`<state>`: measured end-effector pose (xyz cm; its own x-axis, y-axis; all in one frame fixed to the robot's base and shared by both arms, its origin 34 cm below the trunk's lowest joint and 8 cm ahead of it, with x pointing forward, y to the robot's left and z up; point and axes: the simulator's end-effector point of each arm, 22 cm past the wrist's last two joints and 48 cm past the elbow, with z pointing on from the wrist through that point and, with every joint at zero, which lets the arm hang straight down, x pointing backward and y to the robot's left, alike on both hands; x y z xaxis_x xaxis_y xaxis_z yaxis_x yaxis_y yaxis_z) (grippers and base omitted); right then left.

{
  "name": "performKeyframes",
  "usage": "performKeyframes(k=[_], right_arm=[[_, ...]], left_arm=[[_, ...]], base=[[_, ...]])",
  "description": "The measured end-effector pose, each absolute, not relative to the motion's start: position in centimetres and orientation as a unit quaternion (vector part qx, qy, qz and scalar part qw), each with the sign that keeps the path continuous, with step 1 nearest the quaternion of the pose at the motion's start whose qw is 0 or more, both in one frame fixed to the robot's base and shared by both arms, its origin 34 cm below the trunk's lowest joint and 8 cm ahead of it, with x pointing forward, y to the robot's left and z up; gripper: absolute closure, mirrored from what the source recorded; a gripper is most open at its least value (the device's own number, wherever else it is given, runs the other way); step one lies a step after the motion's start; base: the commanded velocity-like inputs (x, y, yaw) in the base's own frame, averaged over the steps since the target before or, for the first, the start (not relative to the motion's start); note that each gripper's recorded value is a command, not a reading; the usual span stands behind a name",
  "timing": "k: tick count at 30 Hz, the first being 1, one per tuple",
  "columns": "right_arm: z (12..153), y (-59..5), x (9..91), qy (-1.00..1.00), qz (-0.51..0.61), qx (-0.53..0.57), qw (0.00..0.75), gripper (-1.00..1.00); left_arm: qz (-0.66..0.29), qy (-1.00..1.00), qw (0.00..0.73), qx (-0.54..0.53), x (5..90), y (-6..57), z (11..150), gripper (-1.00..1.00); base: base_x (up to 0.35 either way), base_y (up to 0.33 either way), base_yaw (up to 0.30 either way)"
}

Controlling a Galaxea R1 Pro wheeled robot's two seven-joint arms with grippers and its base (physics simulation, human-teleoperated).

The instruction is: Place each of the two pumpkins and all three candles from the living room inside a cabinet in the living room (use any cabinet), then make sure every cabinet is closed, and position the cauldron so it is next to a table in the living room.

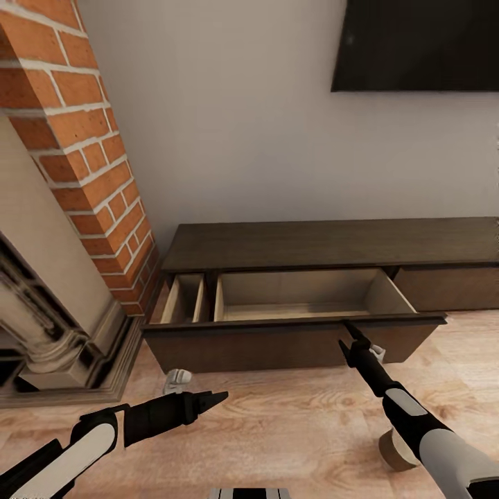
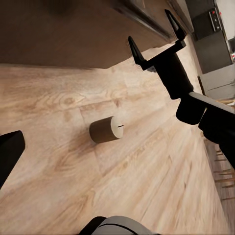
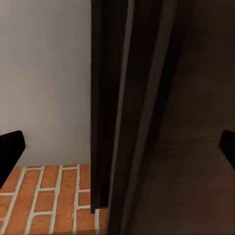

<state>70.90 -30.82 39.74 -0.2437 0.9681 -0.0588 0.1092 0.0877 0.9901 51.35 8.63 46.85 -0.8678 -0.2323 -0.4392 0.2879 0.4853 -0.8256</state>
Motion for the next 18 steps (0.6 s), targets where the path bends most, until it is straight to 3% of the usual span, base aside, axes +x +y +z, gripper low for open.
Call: performKeyframes(k=[8,18], right_arm=[[41.8,-30.8,71.2,0.597,0.514,0.438,0.433,-1.0],[46.1,-30.3,72.2,0.584,0.533,0.412,0.454,-1.0]], left_arm=[[-0.496,0.824,0.272,0.014,52.2,9.7,47.5,-1.0],[-0.484,0.827,0.286,0.011,52.7,10.7,48.1,-1.0]], base=[[-0.02,0.0,0.0],[-0.298,0.0,0.0]])
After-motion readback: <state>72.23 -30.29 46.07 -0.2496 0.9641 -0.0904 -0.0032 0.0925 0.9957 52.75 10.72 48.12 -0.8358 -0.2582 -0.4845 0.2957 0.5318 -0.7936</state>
